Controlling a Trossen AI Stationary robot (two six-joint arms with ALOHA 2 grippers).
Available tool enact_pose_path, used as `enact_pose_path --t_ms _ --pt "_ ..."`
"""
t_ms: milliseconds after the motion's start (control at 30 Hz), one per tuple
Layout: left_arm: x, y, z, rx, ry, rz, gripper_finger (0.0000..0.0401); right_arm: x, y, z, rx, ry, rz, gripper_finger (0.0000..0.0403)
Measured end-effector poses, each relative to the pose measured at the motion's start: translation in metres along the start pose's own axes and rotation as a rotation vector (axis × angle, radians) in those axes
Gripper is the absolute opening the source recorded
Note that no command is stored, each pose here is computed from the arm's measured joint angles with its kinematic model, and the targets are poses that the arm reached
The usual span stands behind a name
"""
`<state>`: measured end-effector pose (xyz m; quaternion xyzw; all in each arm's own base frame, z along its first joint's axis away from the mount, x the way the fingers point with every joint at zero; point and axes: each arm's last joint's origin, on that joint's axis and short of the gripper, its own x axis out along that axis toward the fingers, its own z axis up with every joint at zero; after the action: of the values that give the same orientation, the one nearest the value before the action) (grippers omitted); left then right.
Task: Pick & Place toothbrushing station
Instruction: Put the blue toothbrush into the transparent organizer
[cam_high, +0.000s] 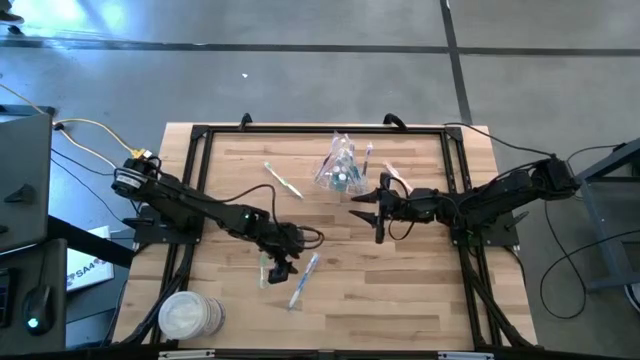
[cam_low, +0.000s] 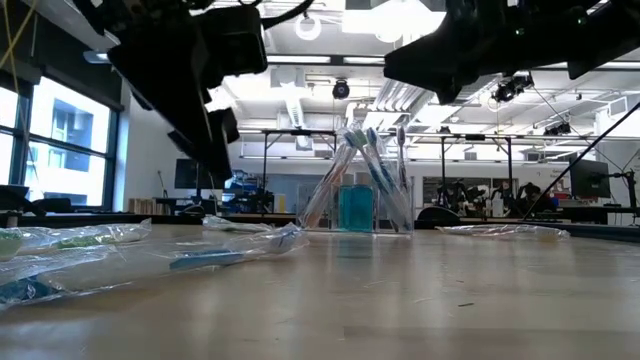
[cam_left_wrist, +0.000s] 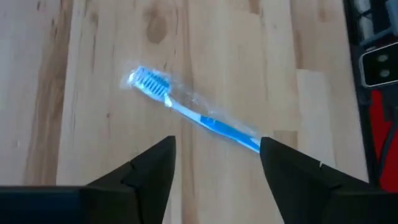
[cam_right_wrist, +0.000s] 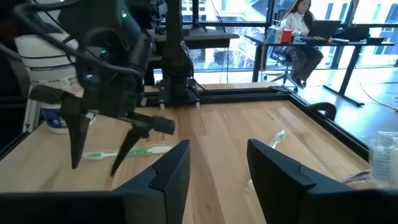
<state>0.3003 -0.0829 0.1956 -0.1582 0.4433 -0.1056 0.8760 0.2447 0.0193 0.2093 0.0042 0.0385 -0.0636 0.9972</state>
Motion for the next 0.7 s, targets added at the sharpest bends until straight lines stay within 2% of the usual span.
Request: enact_pose_path --t_ms 133,267,367,433,567,700 --pt "0.012 0.004 0.000 -0.054 0.012 -0.031 0.0235 -0.001 0.004 0.002 0.004 -0.021 0.016 0.0152" --pt "0.030 0.007 0.000 -0.104 0.046 -0.131 0.0235 -0.002 0.007 0.003 0.007 -0.036 0.030 0.0152" --pt "0.035 0.009 0.006 -0.095 0.066 -0.201 0.0235 -0.002 0.010 0.004 -0.005 -0.045 0.044 0.0152" --pt "0.032 0.009 0.012 -0.070 0.090 -0.199 0.0235 -0.003 0.013 0.005 -0.016 -0.050 0.053 0.0152" --pt "0.019 0.000 0.031 0.100 0.082 -0.130 0.0235 -0.004 0.016 0.005 -0.023 -0.059 0.068 0.0152" --pt "0.001 -0.011 0.052 0.419 0.098 0.009 0.0235 -0.005 0.020 0.005 -0.065 -0.062 0.081 0.0152"
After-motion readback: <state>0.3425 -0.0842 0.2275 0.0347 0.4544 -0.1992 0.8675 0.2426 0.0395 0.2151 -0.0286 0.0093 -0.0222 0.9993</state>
